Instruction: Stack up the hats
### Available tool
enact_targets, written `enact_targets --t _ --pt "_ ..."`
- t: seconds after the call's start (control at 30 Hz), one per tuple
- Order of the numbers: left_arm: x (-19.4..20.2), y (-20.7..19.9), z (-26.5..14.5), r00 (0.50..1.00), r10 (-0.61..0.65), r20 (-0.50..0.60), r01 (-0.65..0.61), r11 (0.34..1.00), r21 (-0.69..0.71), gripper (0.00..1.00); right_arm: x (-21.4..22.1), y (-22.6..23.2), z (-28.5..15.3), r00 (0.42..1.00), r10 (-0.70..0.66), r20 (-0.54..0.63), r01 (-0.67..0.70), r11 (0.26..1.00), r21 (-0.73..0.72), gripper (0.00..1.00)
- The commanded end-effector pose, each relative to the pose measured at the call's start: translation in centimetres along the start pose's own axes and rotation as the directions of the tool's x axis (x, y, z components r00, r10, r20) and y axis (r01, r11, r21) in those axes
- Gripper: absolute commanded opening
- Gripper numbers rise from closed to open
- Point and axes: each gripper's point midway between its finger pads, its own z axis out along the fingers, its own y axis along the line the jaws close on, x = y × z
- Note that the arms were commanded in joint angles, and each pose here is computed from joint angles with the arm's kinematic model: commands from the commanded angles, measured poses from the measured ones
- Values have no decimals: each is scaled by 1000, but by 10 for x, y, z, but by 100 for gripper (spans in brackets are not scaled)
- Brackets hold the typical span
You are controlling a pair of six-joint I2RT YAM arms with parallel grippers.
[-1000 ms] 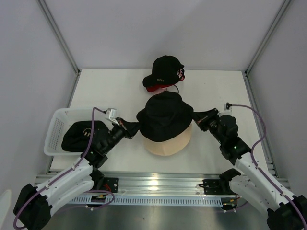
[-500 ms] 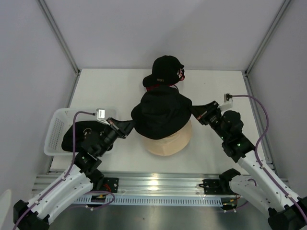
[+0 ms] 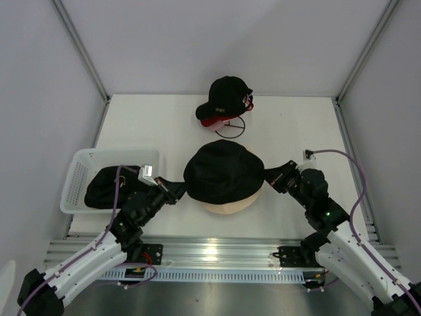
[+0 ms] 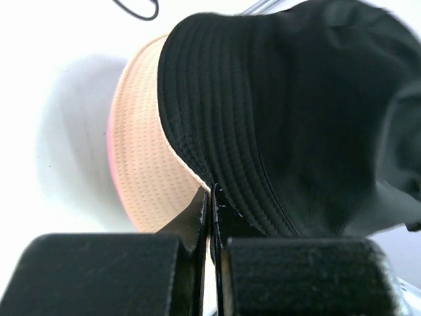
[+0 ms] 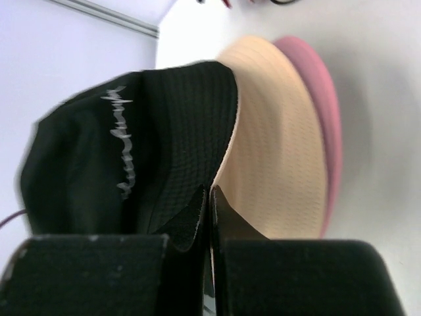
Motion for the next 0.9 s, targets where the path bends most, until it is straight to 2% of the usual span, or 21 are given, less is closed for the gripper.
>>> enact_targets --t 0.0,0.2,0.33,0.4,0.57,0.67,0.77,0.8,0.87 --pt "5 14 8 999 40 4 -40 998 -48 1 5 -30 7 1000 -24 10 23 996 91 0" --pt "24 33 17 998 32 -46 -37 994 -101 1 20 -57 20 997 -51 -52 60 982 181 0" --pt "35 62 14 995 2 -103 -30 963 -266 1 24 -76 25 996 -63 -70 79 962 260 0" --pt "41 68 11 991 -7 -134 -34 953 -301 1 28 -86 25 992 -78 -99 105 946 305 0" --pt "47 84 5 989 -6 -148 -49 931 -363 1 31 -95 27 987 -98 -125 135 933 333 0" --pt "44 80 5 984 29 -173 -91 928 -361 1 27 -88 29 986 -111 -124 146 936 322 0" --pt "20 61 7 984 110 -143 -153 930 -335 13 15 -65 29 984 -147 -99 168 951 261 0" --pt "8 58 7 985 140 -105 -168 924 -342 31 12 -61 29 982 -160 -97 180 950 255 0" --pt "-16 48 5 983 180 -40 -182 916 -357 47 7 -54 30 975 -195 -106 216 944 249 0"
